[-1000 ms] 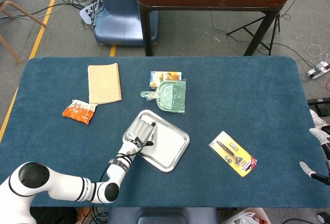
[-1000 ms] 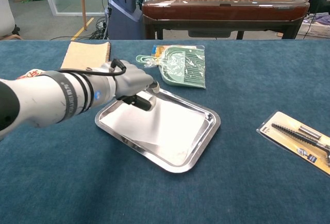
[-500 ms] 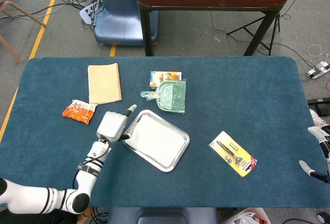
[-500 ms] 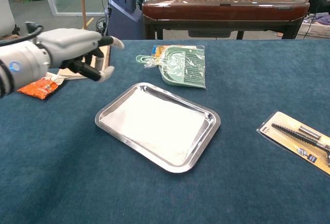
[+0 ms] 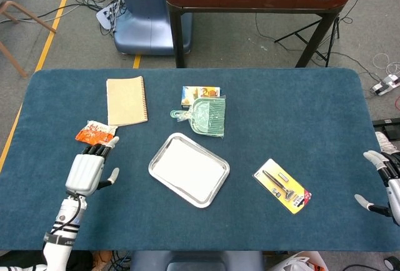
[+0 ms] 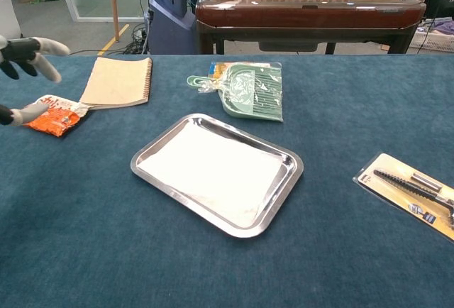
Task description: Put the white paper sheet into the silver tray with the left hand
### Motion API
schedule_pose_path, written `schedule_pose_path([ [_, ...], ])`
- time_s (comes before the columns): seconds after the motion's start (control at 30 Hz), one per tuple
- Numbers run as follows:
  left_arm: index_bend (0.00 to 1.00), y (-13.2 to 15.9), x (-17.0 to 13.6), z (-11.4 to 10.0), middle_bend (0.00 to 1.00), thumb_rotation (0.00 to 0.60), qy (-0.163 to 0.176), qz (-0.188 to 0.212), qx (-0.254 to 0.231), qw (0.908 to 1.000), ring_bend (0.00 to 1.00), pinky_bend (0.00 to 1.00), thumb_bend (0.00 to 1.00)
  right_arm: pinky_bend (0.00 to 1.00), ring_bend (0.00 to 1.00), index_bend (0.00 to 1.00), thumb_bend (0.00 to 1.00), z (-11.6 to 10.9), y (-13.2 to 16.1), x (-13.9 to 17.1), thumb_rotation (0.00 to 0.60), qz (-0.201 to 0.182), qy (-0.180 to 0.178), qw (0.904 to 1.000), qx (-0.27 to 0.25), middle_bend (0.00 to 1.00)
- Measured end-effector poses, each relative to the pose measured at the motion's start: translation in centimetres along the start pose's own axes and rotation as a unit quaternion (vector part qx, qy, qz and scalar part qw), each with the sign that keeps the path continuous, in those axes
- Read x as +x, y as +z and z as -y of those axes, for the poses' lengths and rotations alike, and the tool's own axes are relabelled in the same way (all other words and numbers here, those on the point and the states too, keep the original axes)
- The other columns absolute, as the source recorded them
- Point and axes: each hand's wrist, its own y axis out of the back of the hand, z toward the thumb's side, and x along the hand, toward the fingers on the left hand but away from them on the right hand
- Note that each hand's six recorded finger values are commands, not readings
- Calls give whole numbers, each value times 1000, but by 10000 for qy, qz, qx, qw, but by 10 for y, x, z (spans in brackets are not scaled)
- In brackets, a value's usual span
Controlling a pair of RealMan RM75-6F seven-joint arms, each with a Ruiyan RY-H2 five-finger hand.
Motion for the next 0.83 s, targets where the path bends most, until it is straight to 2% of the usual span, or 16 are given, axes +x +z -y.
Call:
schedule_pose_path([
  [0.17,126,-20,-32,-9,252,482,129,-244,67,9996,222,206,341,106,96,164,65,3,2,-4,600,-76,109,9999,9,145],
  [0.4,126,-27,-60,-17,244,498,218,-332,153,9991,218,186,341,106,97,164,67,5,4,-7,600,-123,168,9998,13,145],
  [0.57,126,-29,-74,-17,243,590,220,-407,192,9987,215,162,341,106,97,164,67,7,7,-5,600,-180,189,9997,10,145],
  [0.83,126,-27,-86,-18,243,599,270,-412,173,9986,215,156,341,106,96,164,67,8,10,-5,600,-208,133,9997,21,145],
])
